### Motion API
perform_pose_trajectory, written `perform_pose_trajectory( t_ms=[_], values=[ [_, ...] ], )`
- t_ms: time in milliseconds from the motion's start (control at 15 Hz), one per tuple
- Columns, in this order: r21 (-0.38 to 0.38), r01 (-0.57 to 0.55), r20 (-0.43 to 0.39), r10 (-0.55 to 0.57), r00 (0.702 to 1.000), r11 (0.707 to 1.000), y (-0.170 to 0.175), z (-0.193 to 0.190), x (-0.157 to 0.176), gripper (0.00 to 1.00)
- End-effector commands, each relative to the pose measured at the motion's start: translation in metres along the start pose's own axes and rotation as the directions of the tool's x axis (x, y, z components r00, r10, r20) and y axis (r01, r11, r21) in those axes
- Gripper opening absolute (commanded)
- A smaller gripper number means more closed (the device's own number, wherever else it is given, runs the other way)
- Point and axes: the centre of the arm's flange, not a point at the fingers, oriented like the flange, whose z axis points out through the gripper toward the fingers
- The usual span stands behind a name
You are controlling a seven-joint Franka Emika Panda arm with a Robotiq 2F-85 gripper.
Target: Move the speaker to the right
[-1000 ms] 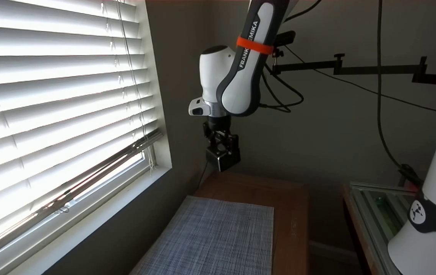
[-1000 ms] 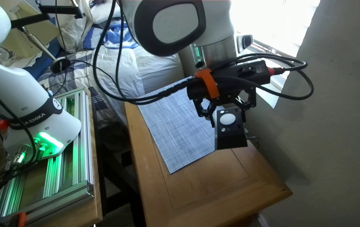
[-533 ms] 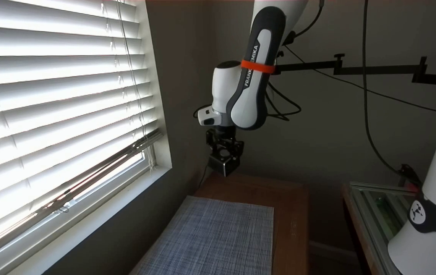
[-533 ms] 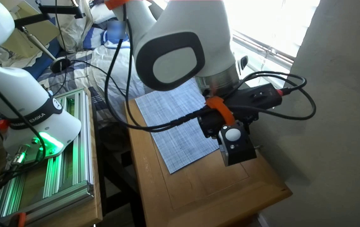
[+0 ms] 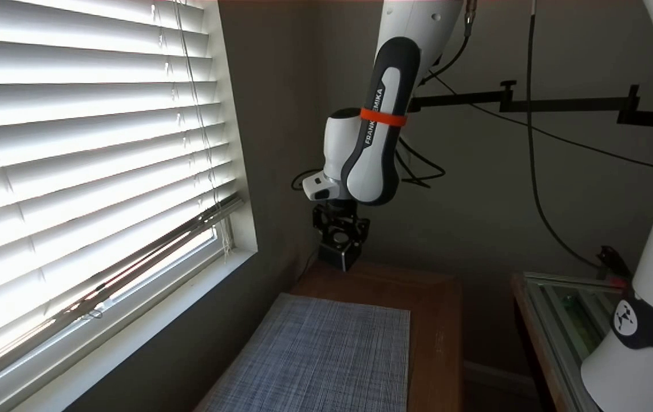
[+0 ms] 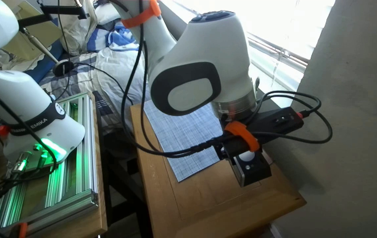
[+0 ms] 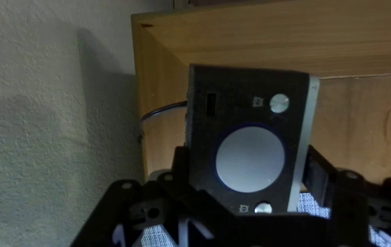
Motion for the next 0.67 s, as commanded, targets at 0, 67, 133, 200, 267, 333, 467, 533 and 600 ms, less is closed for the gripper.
perform_pose_trajectory(
  t_ms=[0, 67, 133, 200, 267, 333, 467, 533, 600],
  values=[
    [-0.009, 0.032, -0.011, -0.032, 0.999, 0.999, 0.009, 0.017, -0.014, 0.56],
    [-0.001, 0.034, -0.016, -0.034, 0.999, 0.999, 0.008, 0.022, -0.016, 0.56],
    [0.006, 0.033, -0.019, -0.033, 0.999, 0.999, 0.007, 0.027, -0.017, 0.56],
    [0.012, 0.03, -0.023, -0.03, 0.999, 0.999, 0.007, 0.033, -0.018, 0.56],
    [0.017, 0.03, -0.027, -0.03, 0.999, 0.999, 0.006, 0.037, -0.019, 0.56],
    [0.023, 0.03, -0.035, -0.029, 0.999, 0.999, 0.006, 0.041, -0.019, 0.56],
    [0.03, 0.029, -0.043, -0.028, 0.999, 0.999, 0.005, 0.049, -0.019, 0.56],
    [0.034, 0.029, -0.045, -0.028, 0.999, 0.999, 0.005, 0.053, -0.019, 0.56],
    [0.036, 0.032, -0.048, -0.03, 0.998, 0.999, 0.005, 0.055, -0.019, 0.56]
  ],
)
